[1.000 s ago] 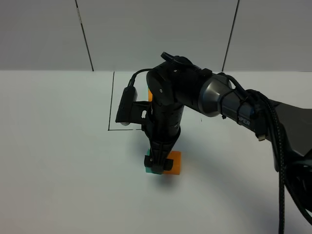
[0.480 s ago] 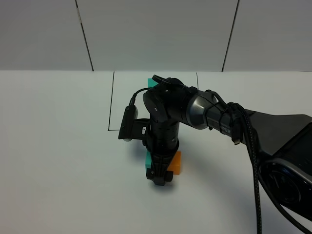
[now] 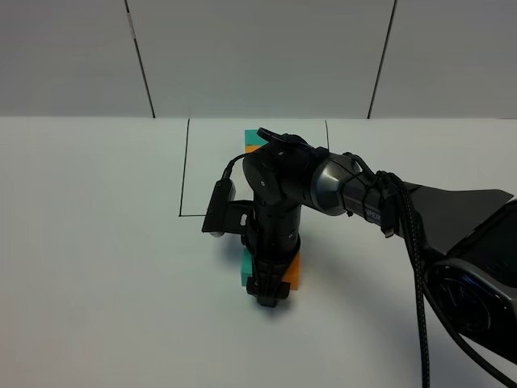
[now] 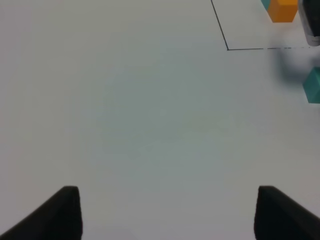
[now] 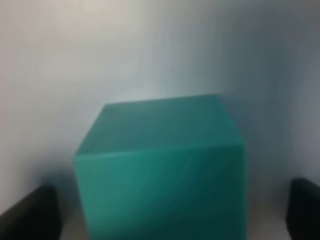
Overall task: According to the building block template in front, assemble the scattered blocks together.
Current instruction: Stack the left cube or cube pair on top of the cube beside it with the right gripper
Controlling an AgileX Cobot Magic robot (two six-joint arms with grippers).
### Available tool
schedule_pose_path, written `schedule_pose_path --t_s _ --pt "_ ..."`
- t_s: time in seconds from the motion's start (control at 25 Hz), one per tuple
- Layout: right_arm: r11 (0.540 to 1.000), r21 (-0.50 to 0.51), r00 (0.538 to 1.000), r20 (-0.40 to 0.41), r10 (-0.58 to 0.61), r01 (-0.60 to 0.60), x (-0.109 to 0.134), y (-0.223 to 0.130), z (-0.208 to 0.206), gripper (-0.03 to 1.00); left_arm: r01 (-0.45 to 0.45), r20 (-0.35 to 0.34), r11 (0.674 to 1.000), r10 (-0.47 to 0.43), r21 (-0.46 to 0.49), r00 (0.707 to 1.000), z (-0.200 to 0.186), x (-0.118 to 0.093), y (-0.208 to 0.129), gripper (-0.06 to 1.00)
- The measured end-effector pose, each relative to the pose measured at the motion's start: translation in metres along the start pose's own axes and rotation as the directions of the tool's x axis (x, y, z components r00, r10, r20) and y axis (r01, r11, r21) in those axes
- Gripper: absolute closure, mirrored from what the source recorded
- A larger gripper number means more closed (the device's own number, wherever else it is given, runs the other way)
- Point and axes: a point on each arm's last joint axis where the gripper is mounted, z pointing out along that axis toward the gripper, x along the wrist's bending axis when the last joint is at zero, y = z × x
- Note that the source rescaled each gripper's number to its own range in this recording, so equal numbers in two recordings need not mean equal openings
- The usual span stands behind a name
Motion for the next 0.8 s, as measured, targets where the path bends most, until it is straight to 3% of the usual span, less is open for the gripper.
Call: schedule_pose_path --t_s 0.2,0.28,0.52,0.64,0.72,0.8 --pt "1.0 -0.001 1.0 0.001 0.006 -0.006 0.0 0.0 0.0 0.72 0.0 0.0 1.0 0.0 0.0 1.0 0.0 0.0 0.0 0.44" --pt "1.0 -0.001 1.0 0.001 0.008 -0.008 0.0 0.0 0.0 0.94 0.0 0.0 1.0 0.0 0.0 1.0 0.0 0.0 0.0 0.44" --pt "0.997 0.007 0.997 -0.005 0.076 -0.076 0.001 -0.001 0.0 0.96 0.0 0.0 1.0 0.0 0.0 1.0 0.0 0.0 0.0 0.44" --pt "0.984 0.024 0.984 -0.028 0.175 -0.174 0.003 -0.002 -0.002 0.96 0.0 0.0 1.0 0.0 0.0 1.0 0.0 0.0 0.0 0.44" --pt "0.958 0.039 0.956 -0.053 0.287 -0.286 0.006 -0.003 -0.008 0.96 0.0 0.0 1.0 0.0 0.0 1.0 0.0 0.0 0.0 0.44" --pt "0.9 0.039 0.898 -0.061 0.436 -0.434 0.007 -0.003 -0.019 0.96 0.0 0.0 1.0 0.0 0.0 1.0 0.0 0.0 0.0 0.44"
